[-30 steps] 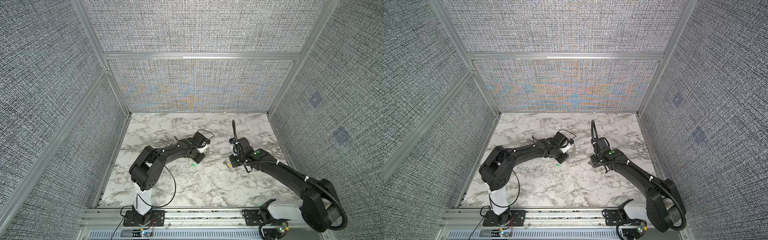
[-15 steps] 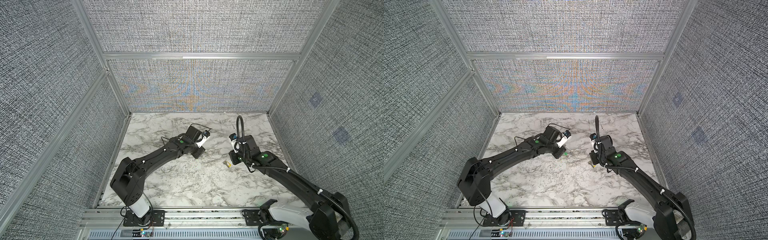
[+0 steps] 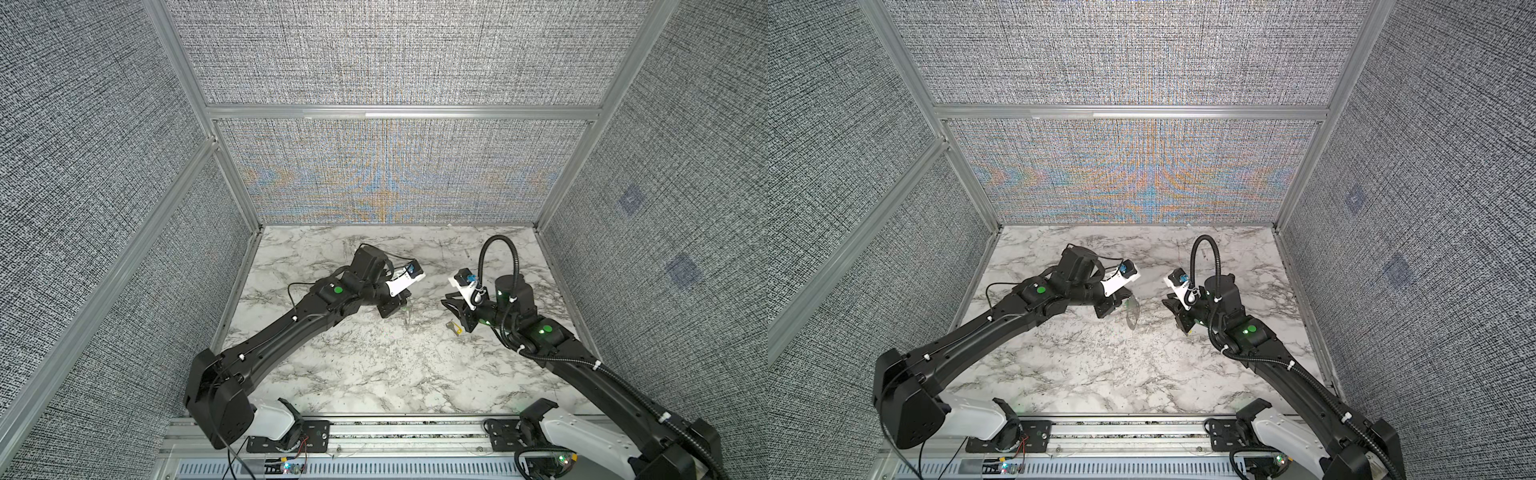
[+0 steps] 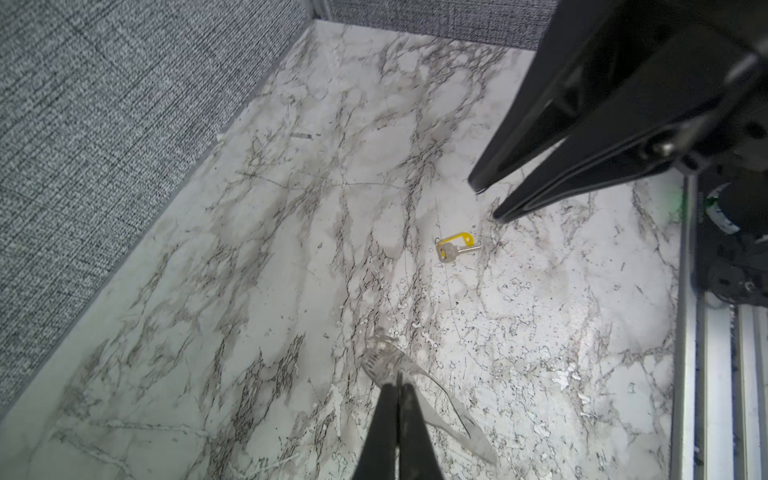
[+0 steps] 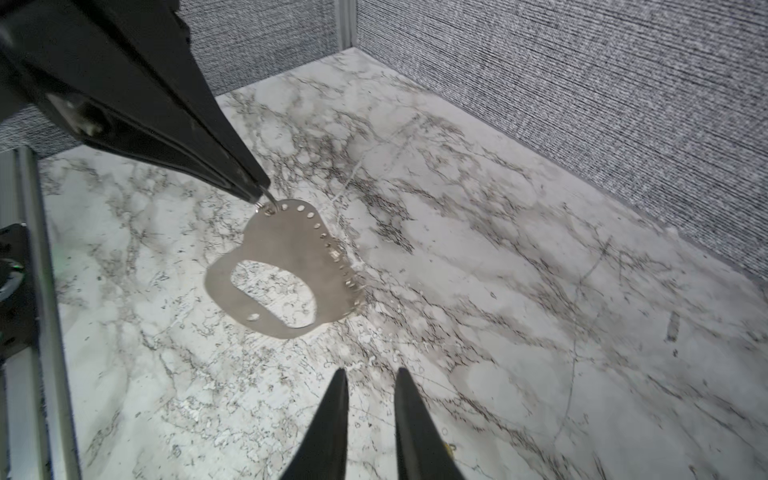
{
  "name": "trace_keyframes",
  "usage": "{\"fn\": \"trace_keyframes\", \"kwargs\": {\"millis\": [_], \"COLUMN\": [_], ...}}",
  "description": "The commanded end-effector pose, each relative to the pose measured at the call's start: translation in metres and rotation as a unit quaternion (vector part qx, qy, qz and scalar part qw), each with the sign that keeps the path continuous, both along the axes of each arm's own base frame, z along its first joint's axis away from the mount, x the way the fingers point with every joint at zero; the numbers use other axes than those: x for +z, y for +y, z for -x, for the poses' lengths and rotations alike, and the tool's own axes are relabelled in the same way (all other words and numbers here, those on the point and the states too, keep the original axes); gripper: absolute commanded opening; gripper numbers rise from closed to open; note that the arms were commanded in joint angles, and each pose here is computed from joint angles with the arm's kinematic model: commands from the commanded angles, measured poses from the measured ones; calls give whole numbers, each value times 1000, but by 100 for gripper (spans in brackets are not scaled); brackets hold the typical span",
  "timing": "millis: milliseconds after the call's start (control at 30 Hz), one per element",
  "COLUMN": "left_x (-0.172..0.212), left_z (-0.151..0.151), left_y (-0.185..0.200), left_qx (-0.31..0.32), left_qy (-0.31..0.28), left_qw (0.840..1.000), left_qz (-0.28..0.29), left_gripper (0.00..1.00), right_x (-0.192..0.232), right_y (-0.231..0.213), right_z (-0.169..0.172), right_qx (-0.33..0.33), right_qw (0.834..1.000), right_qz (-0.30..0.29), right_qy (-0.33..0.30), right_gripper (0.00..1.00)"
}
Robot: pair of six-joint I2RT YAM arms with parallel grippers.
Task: Remove the keys from the keyring
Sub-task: 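Lift the plate by the green-tag key with the left gripper while the right gripper approaches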
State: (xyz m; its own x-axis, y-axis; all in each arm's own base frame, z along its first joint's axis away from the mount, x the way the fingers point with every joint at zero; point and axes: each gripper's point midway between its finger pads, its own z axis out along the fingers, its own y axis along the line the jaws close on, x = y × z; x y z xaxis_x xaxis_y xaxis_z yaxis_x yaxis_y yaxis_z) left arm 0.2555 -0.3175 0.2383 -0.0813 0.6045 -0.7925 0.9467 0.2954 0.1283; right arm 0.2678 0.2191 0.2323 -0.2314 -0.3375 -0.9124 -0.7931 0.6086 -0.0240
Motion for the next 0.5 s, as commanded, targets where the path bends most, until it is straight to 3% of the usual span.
{"fn": "trace_keyframes", "kwargs": {"millis": [0,467], "left_x": [22,25], "left_z": [12,32], "left_y": [-8,-9], "left_qx": [-55,-116], "left_qy": [-43,-51], "left_qw": [997,991], "left_qz": [42,35], "left_gripper": [0,0], "right_x": [23,25], "right_y": [20,55], "right_z": [10,28], "right_qx": [67,163], "right_qw": [996,984], "right_qz": [-39,-61], "right_qy": [-34,-40], "right_gripper": [23,22]}}
